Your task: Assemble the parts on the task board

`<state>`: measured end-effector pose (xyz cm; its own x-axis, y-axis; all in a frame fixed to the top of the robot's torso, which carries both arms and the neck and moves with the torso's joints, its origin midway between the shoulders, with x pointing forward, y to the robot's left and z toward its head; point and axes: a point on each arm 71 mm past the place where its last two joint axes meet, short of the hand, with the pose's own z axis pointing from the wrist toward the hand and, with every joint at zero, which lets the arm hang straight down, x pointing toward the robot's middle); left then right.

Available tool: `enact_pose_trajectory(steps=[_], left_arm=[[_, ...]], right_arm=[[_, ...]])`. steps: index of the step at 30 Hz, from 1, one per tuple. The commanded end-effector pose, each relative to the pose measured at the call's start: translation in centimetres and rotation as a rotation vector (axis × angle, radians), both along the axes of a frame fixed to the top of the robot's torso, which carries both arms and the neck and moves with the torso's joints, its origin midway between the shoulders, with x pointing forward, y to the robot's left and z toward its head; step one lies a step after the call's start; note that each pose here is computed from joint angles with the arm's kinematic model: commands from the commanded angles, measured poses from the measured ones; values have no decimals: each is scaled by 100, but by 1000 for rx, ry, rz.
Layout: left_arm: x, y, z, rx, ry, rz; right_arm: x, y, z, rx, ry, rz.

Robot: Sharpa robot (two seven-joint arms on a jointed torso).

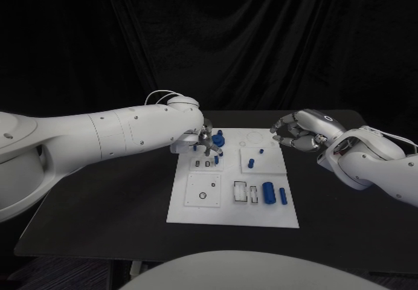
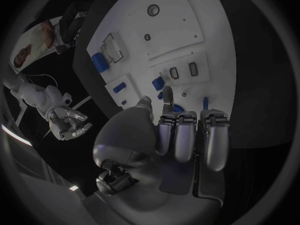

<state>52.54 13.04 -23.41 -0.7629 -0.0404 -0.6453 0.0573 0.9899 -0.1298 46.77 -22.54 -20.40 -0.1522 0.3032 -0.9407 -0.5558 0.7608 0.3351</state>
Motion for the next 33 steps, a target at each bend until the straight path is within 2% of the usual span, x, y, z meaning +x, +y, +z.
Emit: enact_pose_trajectory(steps=[1,13,33], left_arm=[[-20,-40,-45,-6,9,-17],[-32,-115,-107,-65,-7,-36],[-10,-116,-158,-74,-10,-27]], right_arm=[[5,-16,-26,-4,11,-22],[5,-9,-62,-11,26,-24],[7,3,-84,-20,44,-29]])
